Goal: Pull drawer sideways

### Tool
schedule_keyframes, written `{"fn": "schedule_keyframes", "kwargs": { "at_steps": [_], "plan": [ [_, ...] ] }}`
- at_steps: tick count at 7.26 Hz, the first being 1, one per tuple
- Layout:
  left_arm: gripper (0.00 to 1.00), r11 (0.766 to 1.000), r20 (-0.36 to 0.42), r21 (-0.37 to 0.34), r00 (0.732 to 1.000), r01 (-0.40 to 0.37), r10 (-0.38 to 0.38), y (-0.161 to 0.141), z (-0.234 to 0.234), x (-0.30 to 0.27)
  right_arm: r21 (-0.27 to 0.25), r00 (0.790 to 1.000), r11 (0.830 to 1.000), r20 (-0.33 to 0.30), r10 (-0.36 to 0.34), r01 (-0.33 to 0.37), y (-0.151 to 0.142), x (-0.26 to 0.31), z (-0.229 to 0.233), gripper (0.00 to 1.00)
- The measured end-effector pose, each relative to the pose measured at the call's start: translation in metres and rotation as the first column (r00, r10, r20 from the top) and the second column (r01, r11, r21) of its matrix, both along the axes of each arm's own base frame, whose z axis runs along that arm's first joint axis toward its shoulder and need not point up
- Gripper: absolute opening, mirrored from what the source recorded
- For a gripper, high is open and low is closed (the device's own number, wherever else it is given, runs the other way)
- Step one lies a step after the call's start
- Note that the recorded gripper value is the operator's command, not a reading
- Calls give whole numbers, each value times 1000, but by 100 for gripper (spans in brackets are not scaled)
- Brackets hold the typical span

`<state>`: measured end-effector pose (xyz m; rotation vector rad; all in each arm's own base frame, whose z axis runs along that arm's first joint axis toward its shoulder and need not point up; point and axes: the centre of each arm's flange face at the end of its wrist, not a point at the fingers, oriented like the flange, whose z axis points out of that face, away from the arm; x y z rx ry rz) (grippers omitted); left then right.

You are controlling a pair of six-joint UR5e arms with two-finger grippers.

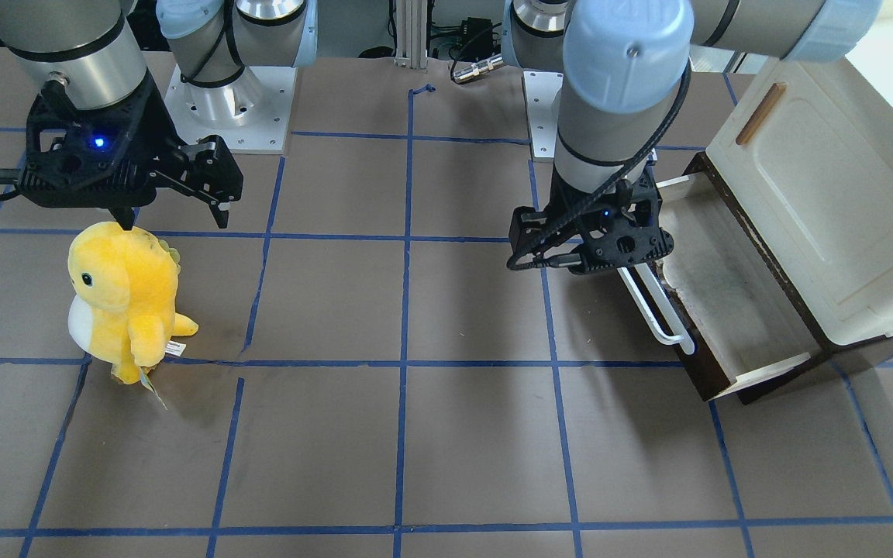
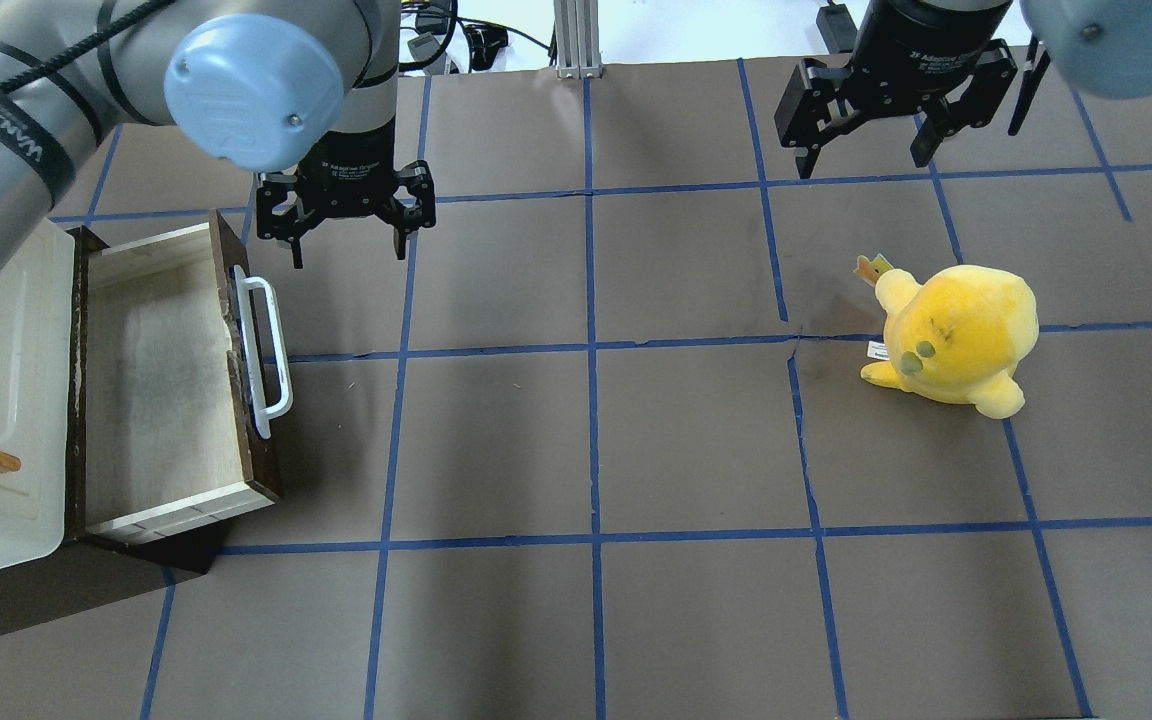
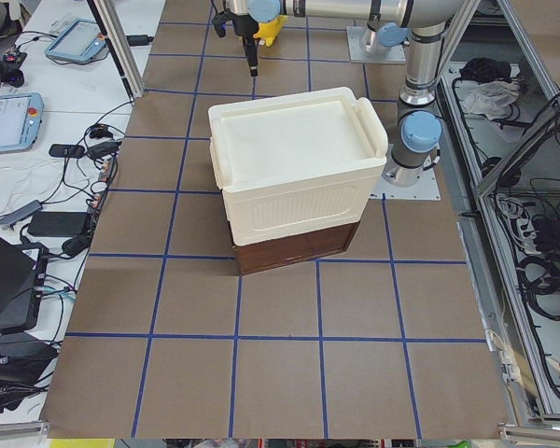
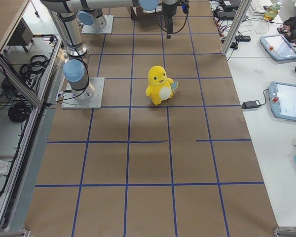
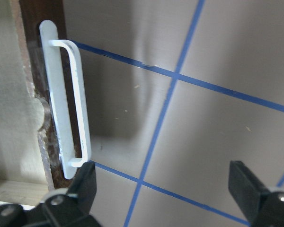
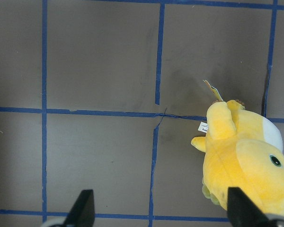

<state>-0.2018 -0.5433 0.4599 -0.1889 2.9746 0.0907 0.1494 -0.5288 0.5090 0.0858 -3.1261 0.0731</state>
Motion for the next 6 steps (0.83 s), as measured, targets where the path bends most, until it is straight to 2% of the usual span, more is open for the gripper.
{"fn": "schedule_keyframes", "kwargs": {
  "at_steps": [1,4,6],
  "plan": [
    [100,997,-27,-23,997,79,-79,7,23,16,0,1000,1000,0,0,0,0,0,0,100],
    [100,969,-73,-75,968,234,-239,25,63,73,0,1000,1000,-1,0,0,0,0,0,100],
    [100,958,-98,-98,955,270,-279,35,64,83,0,1000,1000,0,0,0,0,0,0,100]
  ]
}}
